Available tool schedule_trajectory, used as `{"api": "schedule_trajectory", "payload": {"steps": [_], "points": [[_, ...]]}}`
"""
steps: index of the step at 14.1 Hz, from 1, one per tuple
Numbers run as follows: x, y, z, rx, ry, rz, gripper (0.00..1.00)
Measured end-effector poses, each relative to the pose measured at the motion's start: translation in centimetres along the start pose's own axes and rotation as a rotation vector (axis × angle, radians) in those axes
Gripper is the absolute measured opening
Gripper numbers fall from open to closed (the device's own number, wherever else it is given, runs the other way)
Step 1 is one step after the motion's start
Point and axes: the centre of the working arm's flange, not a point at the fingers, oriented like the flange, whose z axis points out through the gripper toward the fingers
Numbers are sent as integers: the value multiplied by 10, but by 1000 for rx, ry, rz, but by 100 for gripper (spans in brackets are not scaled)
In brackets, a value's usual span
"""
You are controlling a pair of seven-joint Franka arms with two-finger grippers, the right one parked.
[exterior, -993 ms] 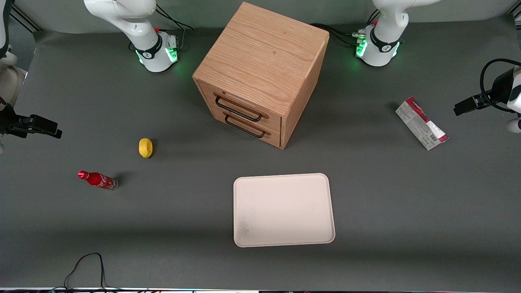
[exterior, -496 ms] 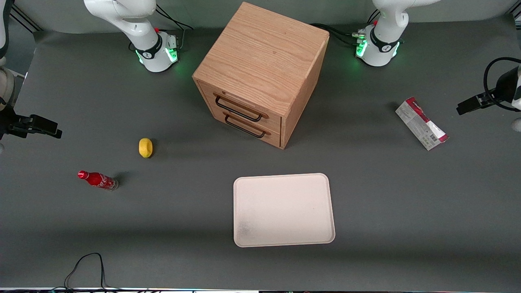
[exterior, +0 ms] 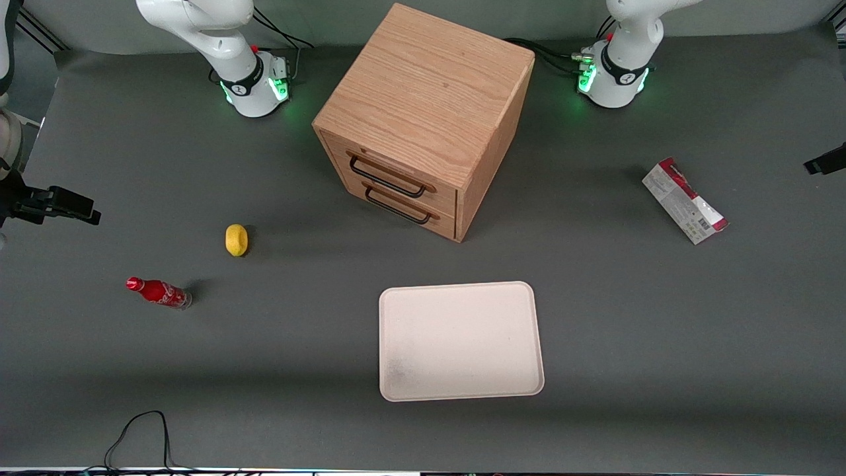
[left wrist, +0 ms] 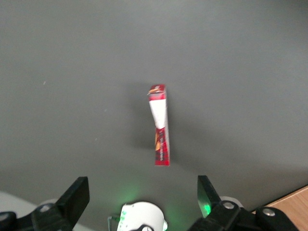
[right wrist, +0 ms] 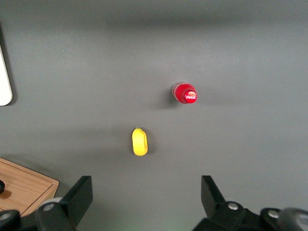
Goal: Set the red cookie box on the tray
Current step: 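Lower the open left gripper over the red-and-white cookie box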
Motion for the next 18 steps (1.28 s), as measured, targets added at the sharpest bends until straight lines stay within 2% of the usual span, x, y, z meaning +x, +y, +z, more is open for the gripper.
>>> {"api": "schedule_trajectory", "payload": {"steps": [5, 8, 13, 18], "points": [[2, -3, 16, 15, -54, -55, 100], [14, 12, 65, 30, -83, -160, 100], [18, 25, 201, 20, -53, -215, 100], [-12, 23, 311, -17, 17, -218, 100]]}}
